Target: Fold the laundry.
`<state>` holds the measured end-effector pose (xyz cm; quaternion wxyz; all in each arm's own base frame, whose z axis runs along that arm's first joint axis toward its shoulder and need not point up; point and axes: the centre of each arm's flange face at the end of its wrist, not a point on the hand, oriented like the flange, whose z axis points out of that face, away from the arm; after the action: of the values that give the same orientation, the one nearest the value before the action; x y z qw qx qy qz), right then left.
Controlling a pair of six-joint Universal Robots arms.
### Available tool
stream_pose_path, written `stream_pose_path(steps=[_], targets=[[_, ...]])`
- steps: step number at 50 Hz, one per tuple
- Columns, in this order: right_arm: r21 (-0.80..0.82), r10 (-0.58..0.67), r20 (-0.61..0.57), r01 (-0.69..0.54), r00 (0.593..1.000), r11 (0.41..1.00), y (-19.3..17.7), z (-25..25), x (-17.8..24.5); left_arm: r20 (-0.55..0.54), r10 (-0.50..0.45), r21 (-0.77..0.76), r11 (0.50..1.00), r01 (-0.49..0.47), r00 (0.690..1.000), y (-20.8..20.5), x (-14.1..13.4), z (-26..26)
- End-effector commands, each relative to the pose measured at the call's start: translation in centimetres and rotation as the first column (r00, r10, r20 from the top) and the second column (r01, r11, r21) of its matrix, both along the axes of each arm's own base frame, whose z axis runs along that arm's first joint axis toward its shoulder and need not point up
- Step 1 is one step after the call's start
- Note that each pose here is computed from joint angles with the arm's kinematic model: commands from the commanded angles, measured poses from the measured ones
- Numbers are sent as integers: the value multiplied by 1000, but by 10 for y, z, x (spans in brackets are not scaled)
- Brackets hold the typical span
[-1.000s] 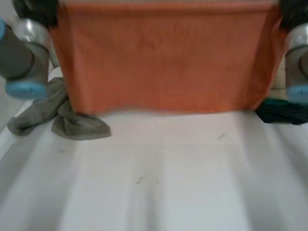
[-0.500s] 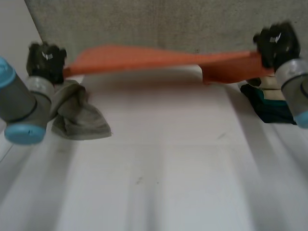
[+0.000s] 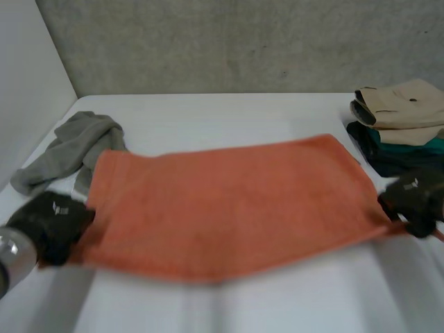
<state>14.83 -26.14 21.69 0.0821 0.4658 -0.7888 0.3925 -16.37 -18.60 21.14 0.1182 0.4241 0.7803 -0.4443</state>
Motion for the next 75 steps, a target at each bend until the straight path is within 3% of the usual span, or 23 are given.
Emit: stream_pose_path(steps=[1,10,16,20,24,27,28,29,31,32,33,36,37,39,42,44,46,50,57,61,69,72,75], targets=[[11,52,-91,-51,994,999,15,2,-10,79,-26,37,999,23,997,3,6,-4],[-176,-43,12,44,999,983,-34,-12,-5,31,-16,-177,984,22,999,-63,-7,-12],[-248,-28,63,43,998,968,-64,-27,13,-35,-29,-243,970,19,999,-107,-27,-26],[-350,-52,65,72,997,934,-95,-18,28,-74,-46,-341,940,18,996,-145,-44,-17],[-515,-74,101,115,992,849,-125,20,46,-131,-42,-521,853,-33,991,-188,-57,22],[-689,-42,195,167,980,706,-149,67,57,-218,-64,-709,697,-113,974,-218,-66,80],[-777,-3,256,208,967,594,-159,97,59,-237,-76,-741,659,-130,968,-222,-66,93],[-809,16,282,229,959,542,-162,109,59,-285,-117,-806,567,-172,951,-228,-68,124],[-862,61,324,268,944,430,-167,132,59,-328,-156,-856,467,-223,932,-232,-65,155],[-898,111,355,305,928,318,-168,154,59,-345,-178,-871,426,-243,922,-233,-64,167],[-910,137,364,321,921,262,-167,165,59,-367,-224,-894,354,-276,903,-232,-63,187],[-931,206,363,349,909,106,-160,196,61,-388,-262,-906,285,-313,884,-231,-61,206],[-934,217,358,345,908,97,-159,198,62,-396,-266,-906,271,-326,879,-232,-60,210],[-937,227,350,335,909,102,-158,198,64,-401,-260,-902,278,-330,878,-232,-60,208],[-937,231,346,323,909,135,-159,191,66,-407,-228,-880,359,-312,884,-233,-62,186],[-933,220,345,307,913,187,-161,178,67,-405,-189,-847,447,-289,895,-233,-62,159],[-928,210,344,297,915,226,-162,168,67,-405,-166,-823,495,-279,899,-233,-61,141],[-906,198,338,262,920,332,-163,134,69,-397,-126,-769,586,-255,909,-225,-62,108],[-781,158,327,172,932,600,-152,43,67,-354,-41,-611,766,-198,934,-194,-58,31],[-678,123,318,135,940,722,-140,3,55,-320,-27,-497,856,-144,947,-165,-55,1],[-369,-8,264,108,965,923,-100,-47,20,-206,-29,-309,950,-37,978,-96,-43,-14],[-313,-17,201,81,979,946,-78,-33,10,-141,-26,-253,967,-10,990,-70,-35,-11],[-173,-37,63,47,997,984,-35,-15,-9,-54,-34,-155,988,26,998,-32,-24,-4]])
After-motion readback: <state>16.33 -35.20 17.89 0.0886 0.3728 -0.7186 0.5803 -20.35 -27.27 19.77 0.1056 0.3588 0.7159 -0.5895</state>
